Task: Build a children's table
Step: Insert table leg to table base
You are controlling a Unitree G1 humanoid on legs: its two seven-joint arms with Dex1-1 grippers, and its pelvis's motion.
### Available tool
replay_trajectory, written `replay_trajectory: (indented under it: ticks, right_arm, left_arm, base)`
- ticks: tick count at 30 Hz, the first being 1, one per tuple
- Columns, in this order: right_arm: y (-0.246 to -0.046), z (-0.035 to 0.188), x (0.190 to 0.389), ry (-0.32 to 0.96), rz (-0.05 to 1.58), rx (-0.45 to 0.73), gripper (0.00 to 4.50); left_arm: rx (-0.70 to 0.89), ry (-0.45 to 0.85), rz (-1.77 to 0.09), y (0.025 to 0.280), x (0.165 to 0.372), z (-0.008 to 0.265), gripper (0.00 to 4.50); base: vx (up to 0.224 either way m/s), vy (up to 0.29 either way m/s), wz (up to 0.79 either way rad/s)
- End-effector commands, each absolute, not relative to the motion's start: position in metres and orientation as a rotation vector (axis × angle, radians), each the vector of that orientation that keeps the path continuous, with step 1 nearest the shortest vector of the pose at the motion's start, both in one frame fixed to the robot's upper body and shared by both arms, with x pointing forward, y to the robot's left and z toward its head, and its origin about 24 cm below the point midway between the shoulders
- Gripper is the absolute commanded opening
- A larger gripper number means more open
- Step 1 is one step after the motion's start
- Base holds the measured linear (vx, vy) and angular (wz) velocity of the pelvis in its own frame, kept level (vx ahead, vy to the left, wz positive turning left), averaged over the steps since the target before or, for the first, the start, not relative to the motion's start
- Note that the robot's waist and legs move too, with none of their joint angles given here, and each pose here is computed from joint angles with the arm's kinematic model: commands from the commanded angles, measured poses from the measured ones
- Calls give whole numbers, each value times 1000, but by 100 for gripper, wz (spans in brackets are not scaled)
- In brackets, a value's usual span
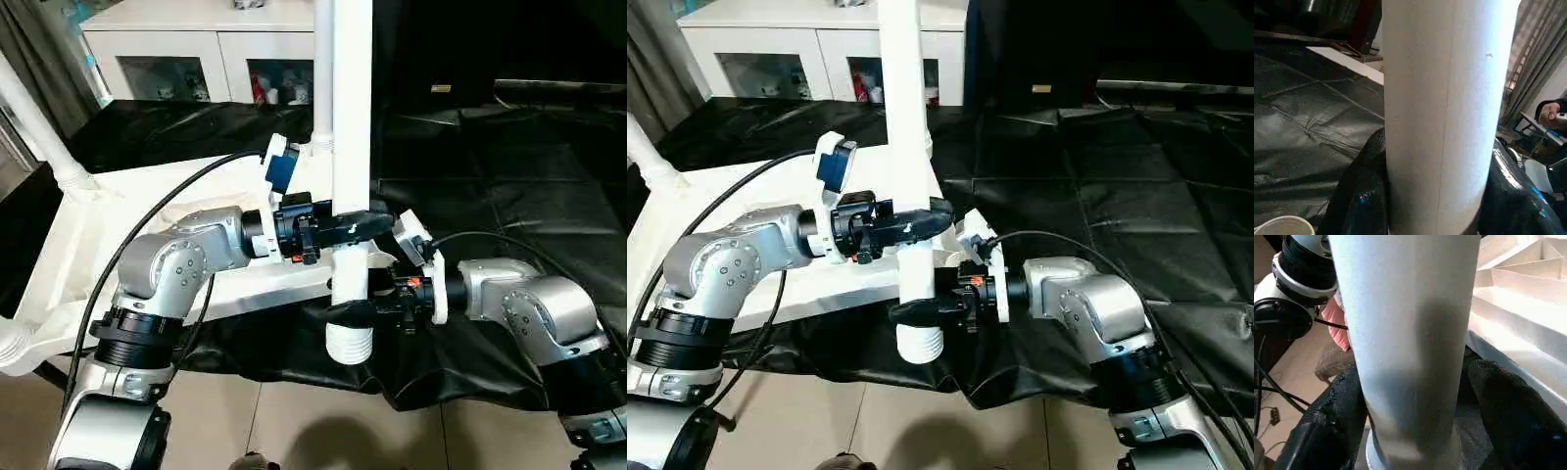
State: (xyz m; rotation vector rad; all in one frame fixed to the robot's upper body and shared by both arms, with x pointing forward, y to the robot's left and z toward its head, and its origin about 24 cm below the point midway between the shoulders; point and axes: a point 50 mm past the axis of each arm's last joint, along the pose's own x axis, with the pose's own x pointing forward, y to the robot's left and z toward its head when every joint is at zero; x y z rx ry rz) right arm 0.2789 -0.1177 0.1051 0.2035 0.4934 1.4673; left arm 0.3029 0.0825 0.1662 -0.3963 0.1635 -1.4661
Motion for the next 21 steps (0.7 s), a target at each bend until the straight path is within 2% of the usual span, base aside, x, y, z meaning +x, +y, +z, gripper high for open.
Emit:
replay_trajectory:
  ticks: [1,6,12,15,17,21]
  right_arm:
    - [-118,108,277,486,1481,215,335]
    - [-116,106,276,494,1494,232,335]
    - [-117,104,275,508,1498,240,271]
    - [-117,103,275,516,1493,235,260]
    - [-118,103,275,519,1492,235,228]
    - [-118,102,274,519,1489,237,203]
  left_arm:
    - [-374,140,-1492,80,301,174,184]
    - [-378,134,-1494,78,301,174,184]
    - [-381,131,-1496,76,301,174,184]
    - [-381,132,-1496,77,301,174,184]
    - [-381,133,-1495,77,301,174,184]
    - [-380,134,-1495,78,301,173,184]
  base:
    - [0,0,0]
    - [0,0,0]
    - [0,0,0]
    - [0,0,0]
    - [0,0,0]
    - [0,0,0]
